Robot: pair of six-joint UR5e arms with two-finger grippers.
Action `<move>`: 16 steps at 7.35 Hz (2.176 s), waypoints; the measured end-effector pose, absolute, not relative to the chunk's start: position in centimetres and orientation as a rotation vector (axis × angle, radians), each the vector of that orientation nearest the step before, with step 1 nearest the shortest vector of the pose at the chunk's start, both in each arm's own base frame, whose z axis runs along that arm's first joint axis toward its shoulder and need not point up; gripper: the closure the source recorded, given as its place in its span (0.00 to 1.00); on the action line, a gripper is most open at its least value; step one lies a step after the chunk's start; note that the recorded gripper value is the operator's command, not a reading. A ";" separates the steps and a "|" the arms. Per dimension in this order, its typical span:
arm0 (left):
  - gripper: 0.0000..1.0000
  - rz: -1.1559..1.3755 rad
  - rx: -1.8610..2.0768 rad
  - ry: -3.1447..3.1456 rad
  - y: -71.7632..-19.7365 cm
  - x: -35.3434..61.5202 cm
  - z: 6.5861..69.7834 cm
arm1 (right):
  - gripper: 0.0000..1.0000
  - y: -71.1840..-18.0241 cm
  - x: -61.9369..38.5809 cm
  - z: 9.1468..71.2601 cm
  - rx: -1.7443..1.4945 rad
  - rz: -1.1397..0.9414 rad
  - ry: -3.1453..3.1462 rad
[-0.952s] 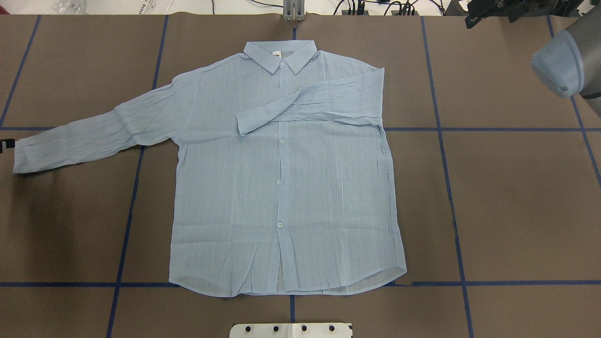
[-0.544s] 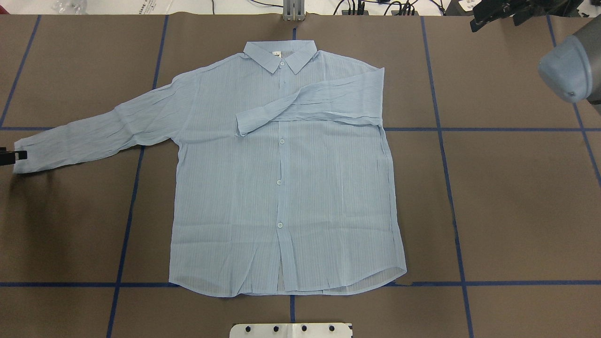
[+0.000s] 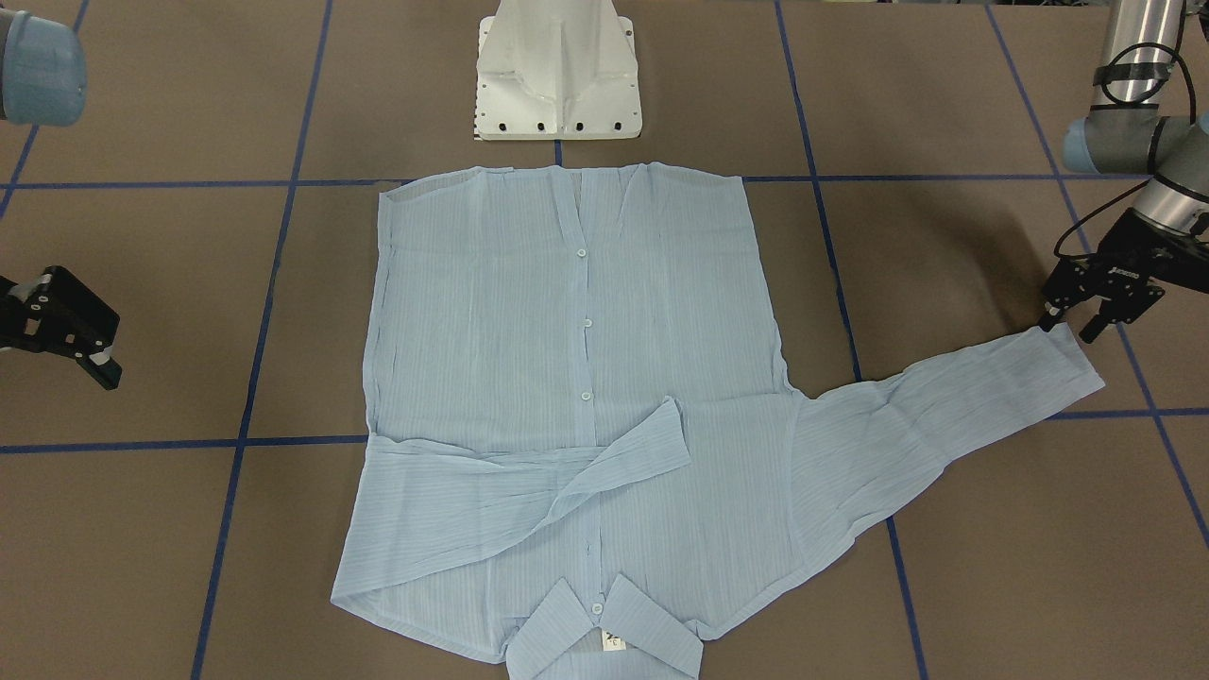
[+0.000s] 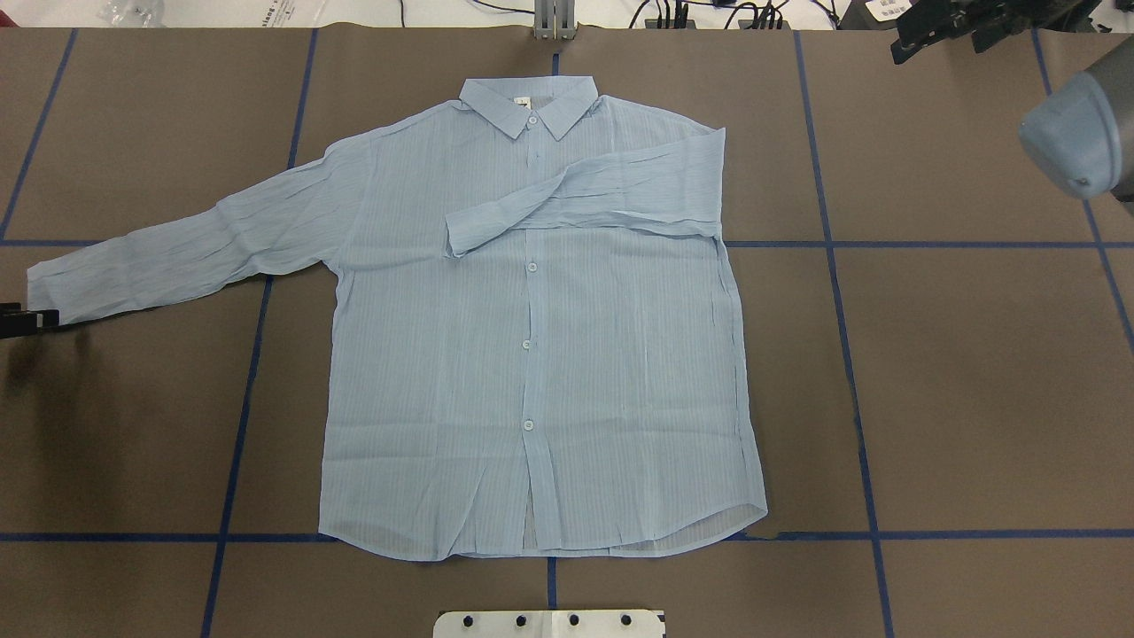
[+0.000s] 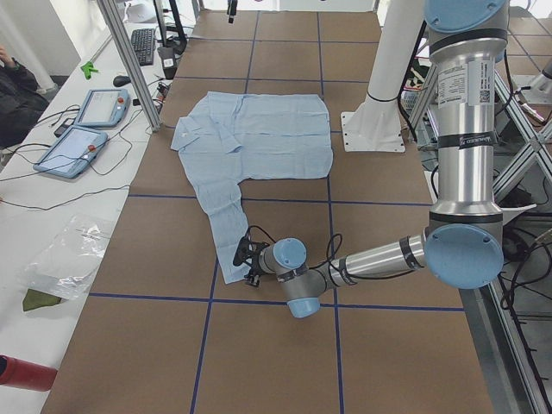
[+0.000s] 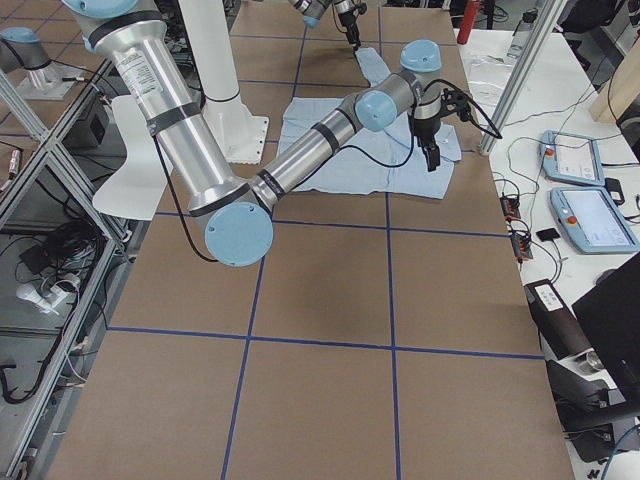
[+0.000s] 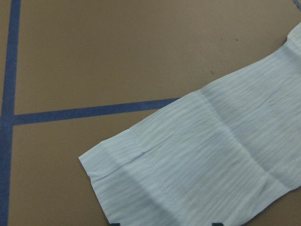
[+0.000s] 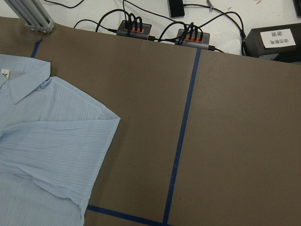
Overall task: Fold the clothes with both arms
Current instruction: 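Lower the left gripper onto the other sleeve cuff and grasp it, then carry the grasped sleeve across the shirt body with the left gripper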
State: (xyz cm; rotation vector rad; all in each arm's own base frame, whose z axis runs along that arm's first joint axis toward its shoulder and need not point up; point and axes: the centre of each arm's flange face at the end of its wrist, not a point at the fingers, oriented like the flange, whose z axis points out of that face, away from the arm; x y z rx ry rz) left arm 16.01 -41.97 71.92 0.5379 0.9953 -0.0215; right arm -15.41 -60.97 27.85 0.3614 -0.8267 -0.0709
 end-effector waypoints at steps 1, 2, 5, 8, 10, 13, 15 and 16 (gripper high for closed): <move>0.35 -0.016 0.534 0.996 -41.7 16.1 72.0 | 0.00 -61.0 -15.4 27.9 0.361 -0.070 -0.827; 0.44 -0.012 0.530 0.996 -41.5 16.3 72.1 | 0.01 -61.0 -15.4 27.9 0.361 -0.070 -0.827; 0.96 -0.008 0.524 0.993 -41.3 16.4 72.4 | 0.00 -61.0 -15.4 27.9 0.360 -0.068 -0.827; 1.00 -0.001 0.527 0.995 -40.9 16.2 72.4 | 0.01 -61.0 -15.5 27.9 0.359 -0.067 -0.827; 1.00 0.012 0.544 1.016 -40.8 16.1 71.5 | 0.01 -61.0 -15.5 27.9 0.358 -0.066 -0.827; 1.00 0.044 0.655 1.097 -43.1 17.1 64.7 | 0.01 -61.0 -15.5 27.9 0.357 -0.064 -0.826; 1.00 0.052 0.712 1.138 -47.6 19.4 58.5 | 0.01 -61.0 -15.5 28.0 0.356 -0.064 -0.826; 1.00 0.052 0.717 1.143 -50.6 21.3 55.1 | 0.01 -61.0 -15.5 28.0 0.355 -0.064 -0.825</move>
